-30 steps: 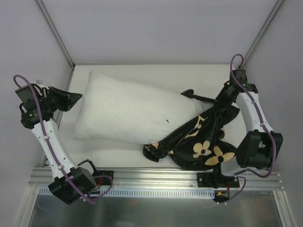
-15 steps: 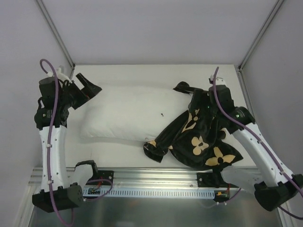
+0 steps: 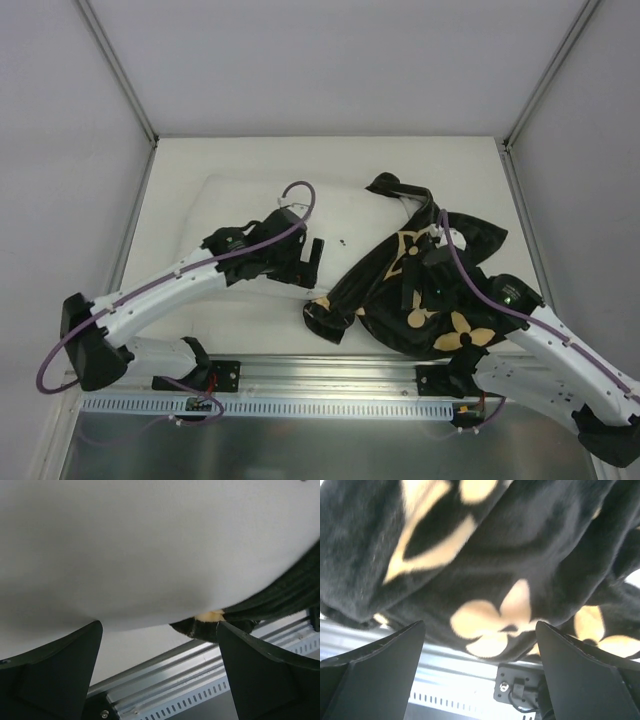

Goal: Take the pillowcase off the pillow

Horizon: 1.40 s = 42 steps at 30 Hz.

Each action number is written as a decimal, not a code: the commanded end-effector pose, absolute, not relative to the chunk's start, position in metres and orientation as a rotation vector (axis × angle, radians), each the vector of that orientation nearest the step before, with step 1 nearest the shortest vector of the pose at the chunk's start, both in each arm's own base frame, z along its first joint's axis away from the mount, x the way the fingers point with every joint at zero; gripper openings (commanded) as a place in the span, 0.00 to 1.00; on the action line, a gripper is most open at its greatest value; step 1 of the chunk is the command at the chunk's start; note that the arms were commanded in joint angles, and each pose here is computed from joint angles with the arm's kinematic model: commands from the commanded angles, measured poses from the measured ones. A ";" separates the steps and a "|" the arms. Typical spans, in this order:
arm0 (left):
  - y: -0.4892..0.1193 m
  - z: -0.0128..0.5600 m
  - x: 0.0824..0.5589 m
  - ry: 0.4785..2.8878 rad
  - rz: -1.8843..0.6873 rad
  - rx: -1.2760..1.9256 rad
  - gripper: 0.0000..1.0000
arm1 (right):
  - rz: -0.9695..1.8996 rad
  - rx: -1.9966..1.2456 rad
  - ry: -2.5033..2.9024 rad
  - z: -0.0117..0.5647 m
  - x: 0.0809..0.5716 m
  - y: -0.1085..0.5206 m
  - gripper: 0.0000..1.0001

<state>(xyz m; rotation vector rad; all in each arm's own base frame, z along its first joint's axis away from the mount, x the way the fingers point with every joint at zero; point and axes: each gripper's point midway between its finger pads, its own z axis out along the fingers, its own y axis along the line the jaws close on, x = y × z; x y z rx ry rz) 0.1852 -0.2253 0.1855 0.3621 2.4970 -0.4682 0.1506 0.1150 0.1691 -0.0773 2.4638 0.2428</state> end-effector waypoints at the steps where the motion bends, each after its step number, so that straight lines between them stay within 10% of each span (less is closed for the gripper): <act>1: -0.228 0.171 0.213 2.500 -0.245 0.291 0.99 | 0.300 -0.092 2.534 0.157 0.130 0.123 0.96; 6: -0.239 0.152 0.234 2.524 -0.125 0.301 0.94 | 0.338 -0.166 2.541 0.145 0.117 0.142 0.96; 13: -0.258 0.148 0.247 2.537 -0.158 0.305 0.00 | 0.221 -0.161 2.560 0.119 0.116 0.144 0.96; 22: -0.255 0.191 0.265 2.446 -0.392 0.172 0.00 | 0.137 -0.151 2.626 0.067 0.114 0.154 0.94; 27: -0.213 0.227 0.295 2.374 -0.464 -0.015 0.00 | 0.033 -0.135 2.619 0.061 0.121 0.148 0.56; 31: -0.179 0.262 0.308 2.275 -0.482 -0.105 0.00 | -0.008 -0.095 2.584 0.065 0.127 0.140 0.05; 42: -0.097 0.305 0.319 2.107 -0.464 -0.381 0.00 | -0.147 0.063 2.554 0.061 0.125 0.099 0.01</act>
